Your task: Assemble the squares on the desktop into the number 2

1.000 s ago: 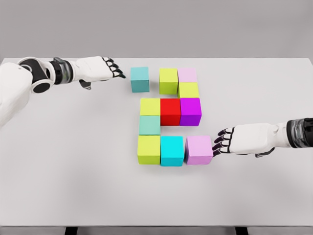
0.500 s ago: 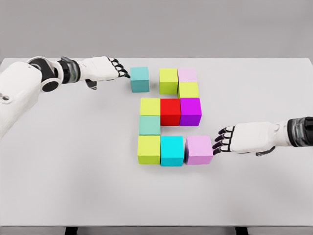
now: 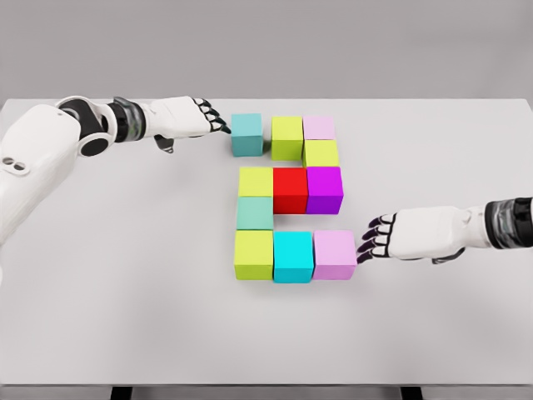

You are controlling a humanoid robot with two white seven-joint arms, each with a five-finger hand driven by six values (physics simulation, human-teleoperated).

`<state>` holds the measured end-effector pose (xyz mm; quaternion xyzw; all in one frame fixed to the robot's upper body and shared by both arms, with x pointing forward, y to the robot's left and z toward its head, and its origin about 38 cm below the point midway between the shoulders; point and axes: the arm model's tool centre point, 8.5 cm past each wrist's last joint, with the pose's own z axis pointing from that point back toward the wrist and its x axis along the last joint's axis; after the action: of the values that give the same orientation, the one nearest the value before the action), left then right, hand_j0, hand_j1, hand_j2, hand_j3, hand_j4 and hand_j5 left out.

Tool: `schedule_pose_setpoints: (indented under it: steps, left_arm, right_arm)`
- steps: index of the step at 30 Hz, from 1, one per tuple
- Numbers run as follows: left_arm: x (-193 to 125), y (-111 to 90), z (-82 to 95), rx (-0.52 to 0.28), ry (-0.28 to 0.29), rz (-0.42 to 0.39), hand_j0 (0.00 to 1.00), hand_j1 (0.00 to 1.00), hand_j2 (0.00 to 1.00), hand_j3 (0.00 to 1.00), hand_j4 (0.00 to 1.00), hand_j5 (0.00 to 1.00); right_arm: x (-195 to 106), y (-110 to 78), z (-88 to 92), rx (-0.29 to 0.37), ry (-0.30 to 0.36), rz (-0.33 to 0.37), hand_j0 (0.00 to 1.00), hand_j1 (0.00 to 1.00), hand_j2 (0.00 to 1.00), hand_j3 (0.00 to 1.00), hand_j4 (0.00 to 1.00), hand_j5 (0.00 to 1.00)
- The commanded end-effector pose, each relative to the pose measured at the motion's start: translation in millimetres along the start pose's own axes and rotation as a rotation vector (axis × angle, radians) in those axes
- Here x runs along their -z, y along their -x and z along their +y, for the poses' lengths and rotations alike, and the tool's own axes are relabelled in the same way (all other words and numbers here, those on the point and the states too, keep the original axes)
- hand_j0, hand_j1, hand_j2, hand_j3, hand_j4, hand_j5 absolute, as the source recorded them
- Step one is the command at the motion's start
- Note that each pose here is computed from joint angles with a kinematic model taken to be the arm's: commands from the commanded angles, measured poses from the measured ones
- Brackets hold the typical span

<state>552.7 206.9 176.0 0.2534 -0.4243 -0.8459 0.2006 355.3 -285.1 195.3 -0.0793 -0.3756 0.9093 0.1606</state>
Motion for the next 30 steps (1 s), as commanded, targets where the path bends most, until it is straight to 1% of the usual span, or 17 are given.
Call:
schedule_pose_setpoints:
  steps: [1,9,14,16,19,25,26,27,28,29,30]
  left_arm:
    - [0,0,1.2,-0.004,-0.006,0.000,1.00,1.00,1.00,1.00,1.00,1.00]
    - [4,-3,3.4,-0.003,-0.009,-0.007,1.00,1.00,1.00,1.00,1.00,1.00]
    - [0,5,-3.1,-0.020,0.009,0.017,1.00,1.00,1.00,1.00,1.00,1.00]
    - [-1,9,-1.9,-0.023,0.010,0.027,1.00,1.00,1.00,1.00,1.00,1.00]
    - [-1,10,-1.9,-0.026,0.010,0.028,1.00,1.00,1.00,1.00,1.00,1.00]
    - [4,9,4.2,-0.031,0.006,0.029,1.00,1.00,1.00,1.00,1.00,1.00]
    - [8,6,6.9,-0.030,0.001,0.021,1.00,1.00,1.00,1.00,1.00,1.00]
    - [8,6,7.1,-0.031,0.000,0.022,1.00,1.00,1.00,1.00,1.00,1.00]
    - [8,6,7.6,-0.031,-0.001,0.020,1.00,1.00,1.00,1.00,1.00,1.00]
    - [8,6,7.6,-0.031,-0.001,0.020,1.00,1.00,1.00,1.00,1.00,1.00]
    - [8,5,8.0,-0.030,-0.002,0.020,1.00,1.00,1.00,1.00,1.00,1.00]
  right_arm:
    - [-1,0.9,-0.3,0.003,0.002,0.004,1.00,1.00,1.00,1.00,1.00,1.00]
    - [1,0.2,-4.8,-0.004,0.012,-0.002,1.00,1.00,1.00,1.00,1.00,1.00]
    - [1,0.2,-4.8,-0.004,0.012,-0.002,1.00,1.00,1.00,1.00,1.00,1.00]
    - [2,-0.2,-5.8,-0.005,0.016,-0.005,1.00,1.00,1.00,1.00,1.00,1.00]
    - [5,-1.0,-7.4,-0.007,0.021,-0.010,1.00,1.00,1.00,1.00,1.00,1.00]
    - [2,1.2,-4.9,-0.005,0.012,0.001,1.00,1.00,1.00,1.00,1.00,1.00]
    - [-7,8.1,-6.9,-0.005,0.018,0.031,1.00,1.00,1.00,1.00,1.00,1.00]
    - [-23,22.0,-8.2,0.004,0.028,0.090,1.00,1.00,1.00,1.00,1.00,1.00]
    - [-43,34.3,-13.2,0.010,0.051,0.147,1.00,1.00,1.00,1.00,1.00,1.00]
    - [-75,44.8,-27.1,0.038,0.127,0.201,1.00,1.00,1.00,1.00,1.00,1.00]
    - [-106,51.6,-37.5,0.127,0.245,0.208,1.00,1.00,1.00,1.00,1.00,1.00]
